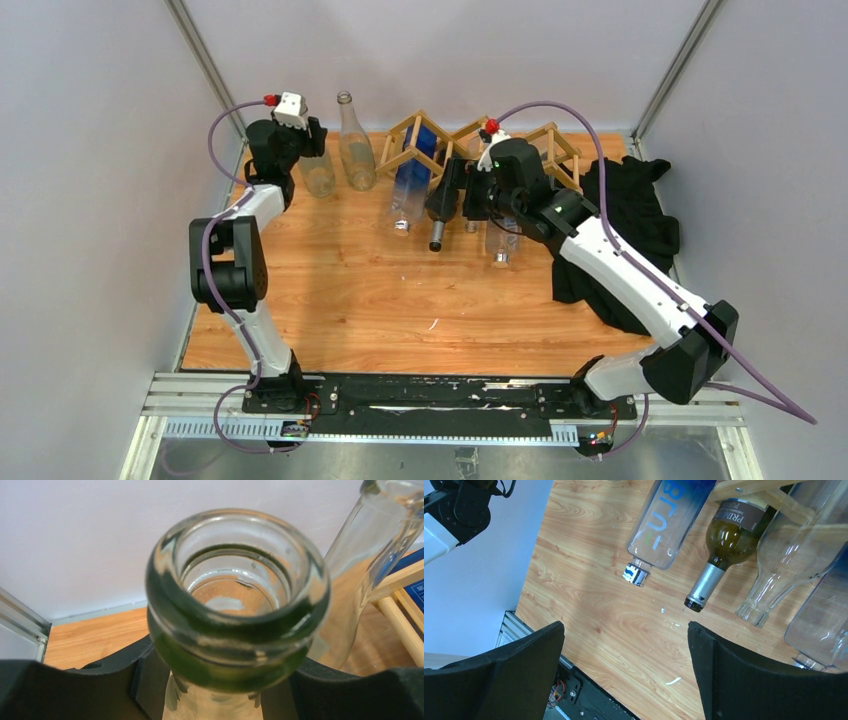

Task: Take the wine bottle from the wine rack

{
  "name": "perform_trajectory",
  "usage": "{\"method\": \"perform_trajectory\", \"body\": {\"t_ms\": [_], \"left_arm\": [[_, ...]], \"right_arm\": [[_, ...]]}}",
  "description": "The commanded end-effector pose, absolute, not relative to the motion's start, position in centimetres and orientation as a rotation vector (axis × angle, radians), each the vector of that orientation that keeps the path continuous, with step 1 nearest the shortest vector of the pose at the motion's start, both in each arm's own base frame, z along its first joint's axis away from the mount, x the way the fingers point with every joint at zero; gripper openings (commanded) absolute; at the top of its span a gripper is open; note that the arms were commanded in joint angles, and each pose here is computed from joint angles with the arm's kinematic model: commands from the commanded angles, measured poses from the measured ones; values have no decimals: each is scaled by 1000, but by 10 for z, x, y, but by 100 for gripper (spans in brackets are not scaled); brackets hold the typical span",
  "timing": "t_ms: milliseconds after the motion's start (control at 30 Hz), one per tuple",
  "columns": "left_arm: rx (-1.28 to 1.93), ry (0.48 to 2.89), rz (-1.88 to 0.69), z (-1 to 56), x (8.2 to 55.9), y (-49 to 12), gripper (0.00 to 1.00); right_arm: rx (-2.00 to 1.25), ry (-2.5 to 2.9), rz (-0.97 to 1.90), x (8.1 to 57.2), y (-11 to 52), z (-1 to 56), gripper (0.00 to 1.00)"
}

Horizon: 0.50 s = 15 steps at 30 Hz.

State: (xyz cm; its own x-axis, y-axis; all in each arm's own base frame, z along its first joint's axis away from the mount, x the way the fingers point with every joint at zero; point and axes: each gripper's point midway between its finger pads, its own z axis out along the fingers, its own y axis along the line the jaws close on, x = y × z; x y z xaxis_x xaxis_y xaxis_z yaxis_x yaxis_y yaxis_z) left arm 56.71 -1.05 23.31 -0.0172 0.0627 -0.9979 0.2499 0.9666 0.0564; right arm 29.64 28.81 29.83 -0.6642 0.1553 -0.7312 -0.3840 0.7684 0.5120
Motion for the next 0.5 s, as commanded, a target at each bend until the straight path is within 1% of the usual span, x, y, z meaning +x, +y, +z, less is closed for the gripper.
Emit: {"method": "perform_trajectory", "body": {"t_ms": [0,67,200,233,300,333,467], "left_arm": [[260,1335,-101,312,574,-6,38],[255,1342,-105,310,573,-5,52],[268,1345,-109,309,570,-7,70],[274,1348,-104,310,568,-7,76],[277,1361,-102,310,565,-6,94],[276,1370,-107,310,564,-6,99],[277,1397,-115,316,550,-5,100]], "right_arm": [[-115,2172,843,305,290,283,97],[-99,2180,835,309,292,279,97],[-59,2203,814,320,298,268,98],[-49,2209,807,323,300,264,98],[-26,2218,791,330,303,258,98],[-9,2224,781,333,304,255,98],[75,2225,704,352,306,240,98]]}}
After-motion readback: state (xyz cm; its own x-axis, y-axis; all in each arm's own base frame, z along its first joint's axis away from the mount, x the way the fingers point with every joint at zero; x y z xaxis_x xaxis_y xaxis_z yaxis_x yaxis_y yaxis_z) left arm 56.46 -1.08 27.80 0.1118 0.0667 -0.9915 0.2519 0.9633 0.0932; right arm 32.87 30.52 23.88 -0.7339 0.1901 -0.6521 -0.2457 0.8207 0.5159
